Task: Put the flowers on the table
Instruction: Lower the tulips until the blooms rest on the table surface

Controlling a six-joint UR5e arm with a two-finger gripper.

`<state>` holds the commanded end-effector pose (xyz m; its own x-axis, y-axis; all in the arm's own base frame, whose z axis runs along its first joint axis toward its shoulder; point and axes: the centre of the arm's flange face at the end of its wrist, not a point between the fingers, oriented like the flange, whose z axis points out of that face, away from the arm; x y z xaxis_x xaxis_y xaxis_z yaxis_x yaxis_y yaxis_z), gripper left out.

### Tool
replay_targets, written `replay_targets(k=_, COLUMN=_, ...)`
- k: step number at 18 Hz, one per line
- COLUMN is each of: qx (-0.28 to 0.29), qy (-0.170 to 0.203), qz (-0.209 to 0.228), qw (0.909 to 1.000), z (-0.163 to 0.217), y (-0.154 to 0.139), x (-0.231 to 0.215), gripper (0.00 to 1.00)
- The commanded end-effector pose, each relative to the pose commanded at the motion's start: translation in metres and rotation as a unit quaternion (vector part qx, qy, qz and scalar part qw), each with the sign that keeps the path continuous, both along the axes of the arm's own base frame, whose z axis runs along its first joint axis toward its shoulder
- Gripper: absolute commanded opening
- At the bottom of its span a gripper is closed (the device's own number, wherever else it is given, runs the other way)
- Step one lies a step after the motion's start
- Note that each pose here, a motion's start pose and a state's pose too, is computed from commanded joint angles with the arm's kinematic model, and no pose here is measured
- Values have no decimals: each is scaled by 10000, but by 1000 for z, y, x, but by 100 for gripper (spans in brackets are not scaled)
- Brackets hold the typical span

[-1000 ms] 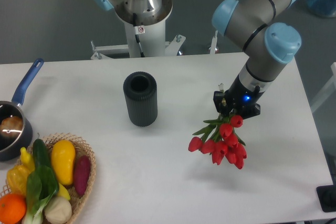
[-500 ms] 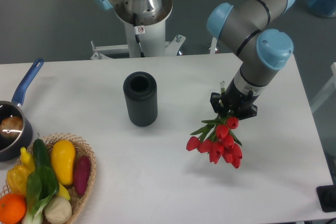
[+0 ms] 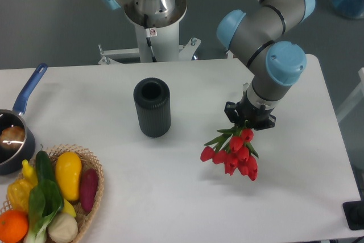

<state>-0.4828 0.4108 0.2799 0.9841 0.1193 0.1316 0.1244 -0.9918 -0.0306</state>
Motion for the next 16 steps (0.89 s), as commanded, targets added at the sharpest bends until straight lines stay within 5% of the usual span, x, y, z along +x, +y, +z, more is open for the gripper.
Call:
replay_targets(k=6, qx=-42, qy=-82, qz=0, qw=10000, z=-11, y=0, x=-1, gripper=46)
replay_targets(k=16, qx=-3, qy=-7, qz=8, qw=10000, z=-10, y=0, x=-4, gripper=54)
